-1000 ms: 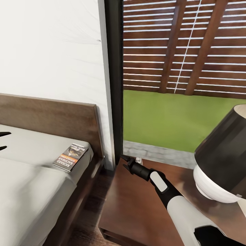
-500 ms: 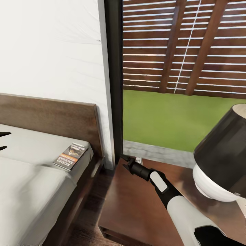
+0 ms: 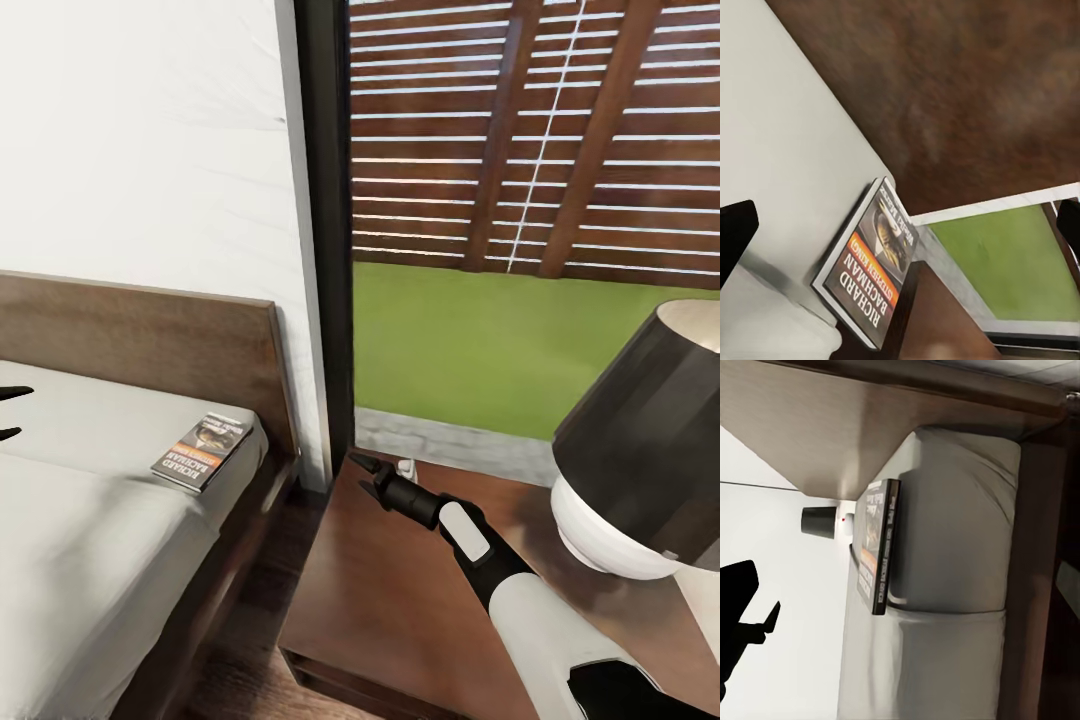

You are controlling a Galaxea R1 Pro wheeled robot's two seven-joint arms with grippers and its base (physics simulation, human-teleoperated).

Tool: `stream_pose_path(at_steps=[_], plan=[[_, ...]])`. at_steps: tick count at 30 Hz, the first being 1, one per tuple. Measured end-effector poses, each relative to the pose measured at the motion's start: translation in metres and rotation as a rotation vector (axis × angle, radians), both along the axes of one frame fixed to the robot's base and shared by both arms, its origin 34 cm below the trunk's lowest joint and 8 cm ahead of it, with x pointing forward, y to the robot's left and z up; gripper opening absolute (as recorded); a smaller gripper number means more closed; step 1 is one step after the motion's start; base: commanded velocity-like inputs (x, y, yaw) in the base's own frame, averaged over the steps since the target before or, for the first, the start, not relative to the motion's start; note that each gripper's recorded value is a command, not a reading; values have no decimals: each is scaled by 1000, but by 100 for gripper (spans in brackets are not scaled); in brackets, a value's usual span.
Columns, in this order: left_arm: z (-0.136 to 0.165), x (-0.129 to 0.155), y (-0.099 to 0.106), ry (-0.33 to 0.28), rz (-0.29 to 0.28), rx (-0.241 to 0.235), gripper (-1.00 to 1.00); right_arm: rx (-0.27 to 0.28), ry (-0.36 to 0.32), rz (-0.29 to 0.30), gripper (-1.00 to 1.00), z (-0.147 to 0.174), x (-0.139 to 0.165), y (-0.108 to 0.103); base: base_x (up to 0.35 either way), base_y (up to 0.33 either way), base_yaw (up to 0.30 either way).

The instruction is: In the bedroom, move the book from the bed onto either nightstand, and place the two sandals side by side next to the bed.

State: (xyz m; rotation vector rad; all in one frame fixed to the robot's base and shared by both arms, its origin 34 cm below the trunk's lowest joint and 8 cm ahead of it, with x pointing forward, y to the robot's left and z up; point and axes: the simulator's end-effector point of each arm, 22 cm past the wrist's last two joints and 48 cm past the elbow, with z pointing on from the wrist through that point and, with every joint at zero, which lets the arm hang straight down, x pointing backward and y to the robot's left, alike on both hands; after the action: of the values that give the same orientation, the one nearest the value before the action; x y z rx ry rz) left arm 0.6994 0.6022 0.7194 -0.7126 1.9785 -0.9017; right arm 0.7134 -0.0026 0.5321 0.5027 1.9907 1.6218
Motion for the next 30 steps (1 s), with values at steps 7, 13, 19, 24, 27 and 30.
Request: stream_pose_path(at_steps=[7,13,19,24,27,30], plan=[[0,0,0,0,0,0,100,0,0,0,100,0,0,0,-2,-3,0],[0,0,0,1,-1,0,100,0,1,-1,100,0,0,0,0,0,23],[0,0,0,1,0,1,100,1,1,-2,100,0,0,-1,0,0,180],[0,0,0,0,0,0,100,2,1,-4,100,0,1,-1,0,0,218],[0,0,0,-1,0,0,100,3,1,-3,100,0,1,-1,0,0,210],[2,1,-1,-5,-3,2,100,2,1,-3,100,0,1,-1,0,0,206]])
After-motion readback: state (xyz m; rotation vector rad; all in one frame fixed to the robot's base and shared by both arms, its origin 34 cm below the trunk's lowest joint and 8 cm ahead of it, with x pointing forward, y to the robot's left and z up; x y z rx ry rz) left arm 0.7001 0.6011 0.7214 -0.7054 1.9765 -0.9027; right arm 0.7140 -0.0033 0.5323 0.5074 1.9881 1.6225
